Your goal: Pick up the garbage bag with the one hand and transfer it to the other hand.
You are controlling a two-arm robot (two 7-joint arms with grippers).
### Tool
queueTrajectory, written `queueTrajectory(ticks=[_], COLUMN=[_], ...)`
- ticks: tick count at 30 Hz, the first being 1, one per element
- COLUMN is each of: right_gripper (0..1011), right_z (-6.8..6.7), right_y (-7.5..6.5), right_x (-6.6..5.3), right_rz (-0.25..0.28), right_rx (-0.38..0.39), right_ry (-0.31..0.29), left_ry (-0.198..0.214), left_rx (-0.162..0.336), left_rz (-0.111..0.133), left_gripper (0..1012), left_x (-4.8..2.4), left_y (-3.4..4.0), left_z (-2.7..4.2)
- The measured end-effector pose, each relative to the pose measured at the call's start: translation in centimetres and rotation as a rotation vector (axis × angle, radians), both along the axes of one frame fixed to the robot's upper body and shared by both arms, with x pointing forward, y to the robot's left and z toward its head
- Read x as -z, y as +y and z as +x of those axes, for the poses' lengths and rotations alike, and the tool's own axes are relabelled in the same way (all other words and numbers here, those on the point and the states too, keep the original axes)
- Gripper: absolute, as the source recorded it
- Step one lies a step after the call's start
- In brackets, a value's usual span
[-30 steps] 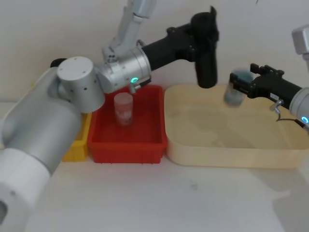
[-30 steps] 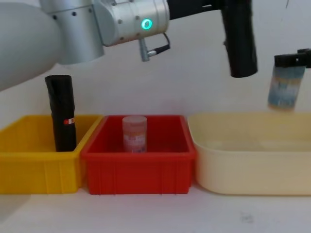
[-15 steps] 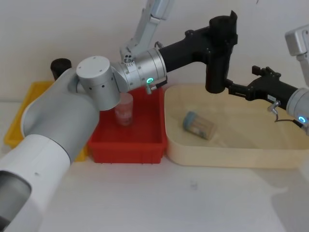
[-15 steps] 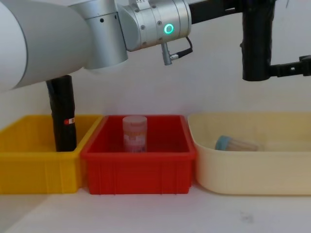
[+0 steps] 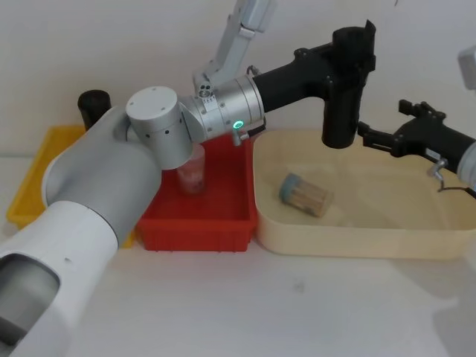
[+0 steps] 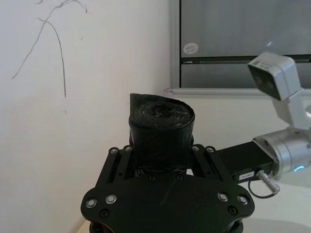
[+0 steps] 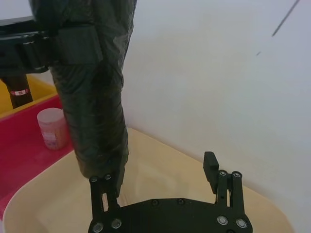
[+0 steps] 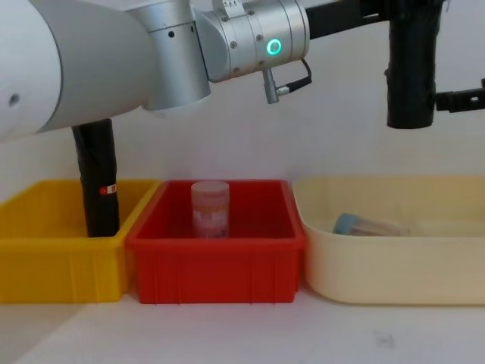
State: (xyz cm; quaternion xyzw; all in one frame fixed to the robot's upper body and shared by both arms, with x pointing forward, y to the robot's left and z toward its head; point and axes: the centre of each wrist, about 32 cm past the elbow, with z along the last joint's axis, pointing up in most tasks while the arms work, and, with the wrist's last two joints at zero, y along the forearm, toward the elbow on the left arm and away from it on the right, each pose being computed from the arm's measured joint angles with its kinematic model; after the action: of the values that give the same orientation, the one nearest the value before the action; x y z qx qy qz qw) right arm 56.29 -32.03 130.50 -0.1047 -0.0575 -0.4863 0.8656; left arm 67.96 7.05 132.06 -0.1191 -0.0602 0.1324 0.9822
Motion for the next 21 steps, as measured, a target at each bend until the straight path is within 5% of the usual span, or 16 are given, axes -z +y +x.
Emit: queueTrajectory(ticks=[21], right_gripper=[1004], right_z=[-3.1], right_y=[-3.2], right_x=[-0.2], right_rz=[0.027], right_rx=[-0.027], right_ry=[0.043], left_ry=[0.002], left_rx=[0.010], left_rz=[-0.001], left_gripper=[460], left_x=[0.05], left_y=[-0.30], left_z=[0.11])
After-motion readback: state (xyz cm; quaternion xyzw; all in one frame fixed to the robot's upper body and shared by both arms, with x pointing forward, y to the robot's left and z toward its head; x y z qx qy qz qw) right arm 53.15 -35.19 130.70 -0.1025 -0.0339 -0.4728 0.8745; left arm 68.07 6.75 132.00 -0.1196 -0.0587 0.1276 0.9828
